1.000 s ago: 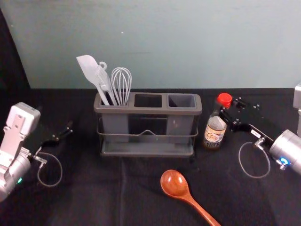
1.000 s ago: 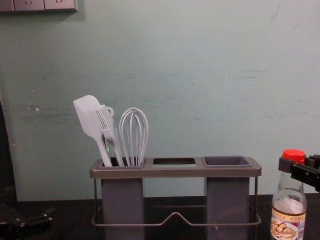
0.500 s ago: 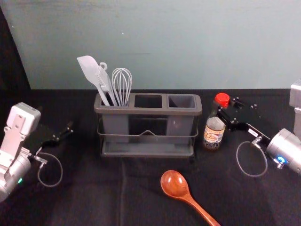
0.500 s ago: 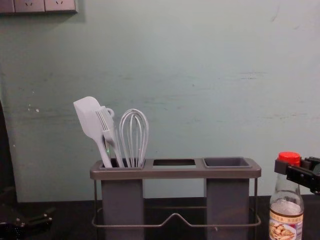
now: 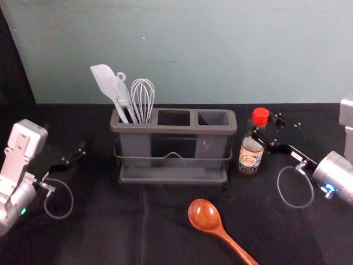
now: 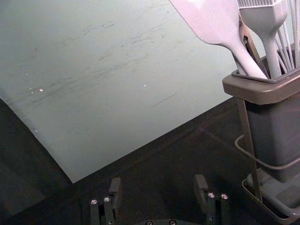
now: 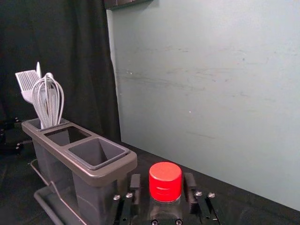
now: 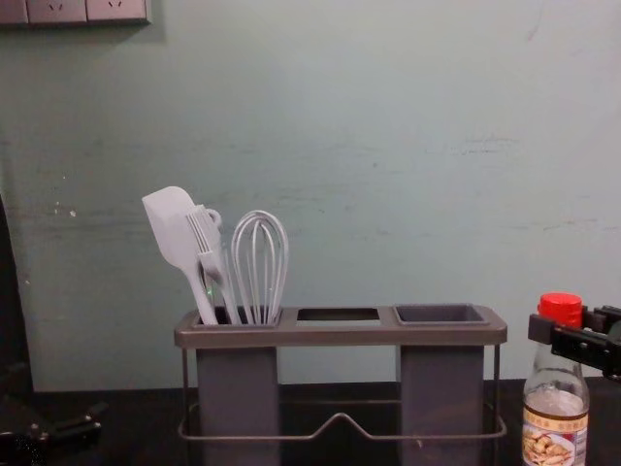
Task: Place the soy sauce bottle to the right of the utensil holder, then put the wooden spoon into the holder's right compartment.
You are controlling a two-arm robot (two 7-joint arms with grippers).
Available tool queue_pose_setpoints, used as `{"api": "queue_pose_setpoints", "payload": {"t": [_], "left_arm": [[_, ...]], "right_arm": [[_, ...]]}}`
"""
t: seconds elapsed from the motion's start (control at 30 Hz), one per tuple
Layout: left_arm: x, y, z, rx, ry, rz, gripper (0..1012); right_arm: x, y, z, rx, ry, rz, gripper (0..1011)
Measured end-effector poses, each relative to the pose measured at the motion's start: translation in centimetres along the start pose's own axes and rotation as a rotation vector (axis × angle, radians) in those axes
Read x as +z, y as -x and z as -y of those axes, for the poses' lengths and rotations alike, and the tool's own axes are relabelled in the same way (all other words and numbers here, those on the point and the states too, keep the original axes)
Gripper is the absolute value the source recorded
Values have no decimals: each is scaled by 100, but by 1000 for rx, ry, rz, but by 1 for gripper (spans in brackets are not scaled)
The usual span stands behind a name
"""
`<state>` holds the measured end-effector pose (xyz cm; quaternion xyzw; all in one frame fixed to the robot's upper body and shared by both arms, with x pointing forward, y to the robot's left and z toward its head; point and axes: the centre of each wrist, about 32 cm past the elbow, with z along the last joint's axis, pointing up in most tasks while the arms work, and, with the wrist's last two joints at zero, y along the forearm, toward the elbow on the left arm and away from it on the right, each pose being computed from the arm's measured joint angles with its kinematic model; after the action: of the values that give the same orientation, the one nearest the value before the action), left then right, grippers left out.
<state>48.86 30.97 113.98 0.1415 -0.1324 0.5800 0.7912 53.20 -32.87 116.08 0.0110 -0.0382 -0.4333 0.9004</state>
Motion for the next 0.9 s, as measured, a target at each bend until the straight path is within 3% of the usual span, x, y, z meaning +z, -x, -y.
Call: {"api": "queue_pose_setpoints", "payload": {"t": [0.17,0.53,0.9], "left_arm": [[0,0,0,0,0,0,1011],[0,0,0,0,0,0,1011],[0,0,0,0,0,0,1011]], "right_arm": [[1,0,2,0,0,0,723],[2,-2,6,-1,0,1,1002],[67,28,61,4,-22,30,1003]]}}
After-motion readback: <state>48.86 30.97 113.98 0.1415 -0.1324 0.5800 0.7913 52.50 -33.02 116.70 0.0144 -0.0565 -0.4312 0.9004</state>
